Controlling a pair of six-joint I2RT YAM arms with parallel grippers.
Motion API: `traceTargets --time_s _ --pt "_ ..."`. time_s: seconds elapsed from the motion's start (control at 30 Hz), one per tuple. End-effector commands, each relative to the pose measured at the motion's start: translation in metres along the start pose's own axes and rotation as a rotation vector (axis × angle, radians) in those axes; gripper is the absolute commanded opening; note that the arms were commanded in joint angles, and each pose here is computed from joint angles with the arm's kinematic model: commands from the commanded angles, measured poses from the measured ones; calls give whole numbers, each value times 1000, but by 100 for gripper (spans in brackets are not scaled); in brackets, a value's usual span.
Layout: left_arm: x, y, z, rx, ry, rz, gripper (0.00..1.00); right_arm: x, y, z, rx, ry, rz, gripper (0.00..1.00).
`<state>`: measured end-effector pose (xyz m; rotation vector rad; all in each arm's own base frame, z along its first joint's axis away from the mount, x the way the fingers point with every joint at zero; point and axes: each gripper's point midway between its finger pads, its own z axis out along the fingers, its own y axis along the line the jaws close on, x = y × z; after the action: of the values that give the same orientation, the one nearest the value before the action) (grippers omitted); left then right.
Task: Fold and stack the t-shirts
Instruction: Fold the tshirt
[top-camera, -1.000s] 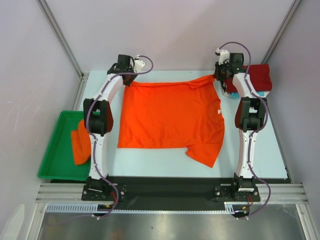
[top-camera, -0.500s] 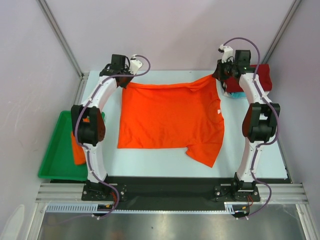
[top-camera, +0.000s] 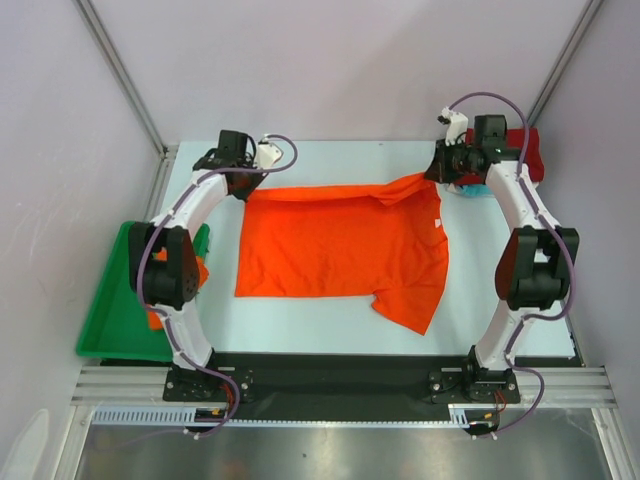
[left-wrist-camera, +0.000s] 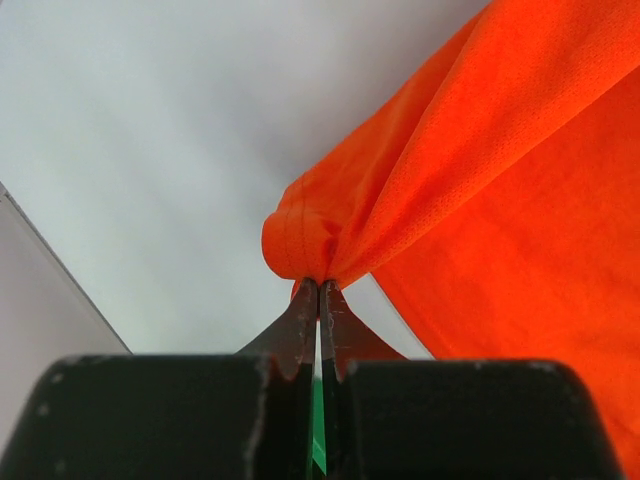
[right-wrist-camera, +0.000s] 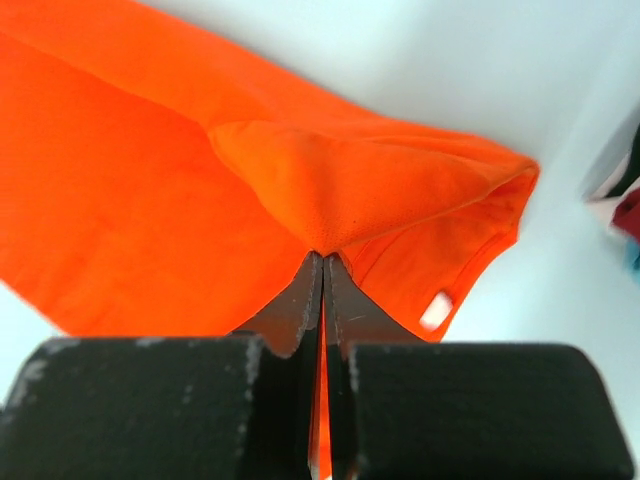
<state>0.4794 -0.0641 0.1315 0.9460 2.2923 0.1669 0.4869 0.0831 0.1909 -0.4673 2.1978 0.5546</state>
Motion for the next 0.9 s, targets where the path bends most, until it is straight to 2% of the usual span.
traceTargets --time_s 0.0,0.13,0.17,0.23,0.27,0.3,0.33,0.37,0.4,0.43,0.47,0.5,0.57,0.67,0.73,0.87 --pt "-13 2 -31 -15 -80 -14 0 -3 29 -28 -38 -18 5 0" --pt "3 -16 -30 36 -48 -38 1 34 53 -30 -92 63 35 0" --pt "9 -21 -30 52 -30 -49 7 44 57 -31 -101 88 51 0" --pt "20 -32 -36 85 0 -61 11 60 62 -36 -108 126 82 1" --pt "20 -30 -40 70 -6 -68 14 61 64 -38 -111 127 76 6" --pt "23 -29 -42 55 -9 -77 22 58 65 -40 -108 116 60 23" --pt "12 -20 -47 15 -59 -81 38 45 58 -39 -74 69 27 32" --pt "-3 -11 -26 4 -31 -105 50 16 41 -21 -38 10 19 42" --pt "-3 -11 -26 4 -31 -105 50 15 40 -21 -38 9 19 42" --pt "-27 6 -31 -19 -70 -123 50 11 35 -15 -37 10 26 42" --pt "-28 9 -23 -17 -56 -129 50 -7 30 -13 -37 -19 14 42" --pt "-23 9 -4 -11 -24 -133 49 1 18 4 -38 8 29 42" --pt "-29 16 6 -15 -23 -142 48 -9 5 13 -26 1 22 40" --pt "-22 19 30 -3 20 -169 44 4 -15 40 -14 52 25 36" --pt "-14 16 40 17 43 -197 40 9 -40 40 20 57 31 31" --pt "-2 9 52 30 74 -213 39 35 -57 45 50 123 14 31"
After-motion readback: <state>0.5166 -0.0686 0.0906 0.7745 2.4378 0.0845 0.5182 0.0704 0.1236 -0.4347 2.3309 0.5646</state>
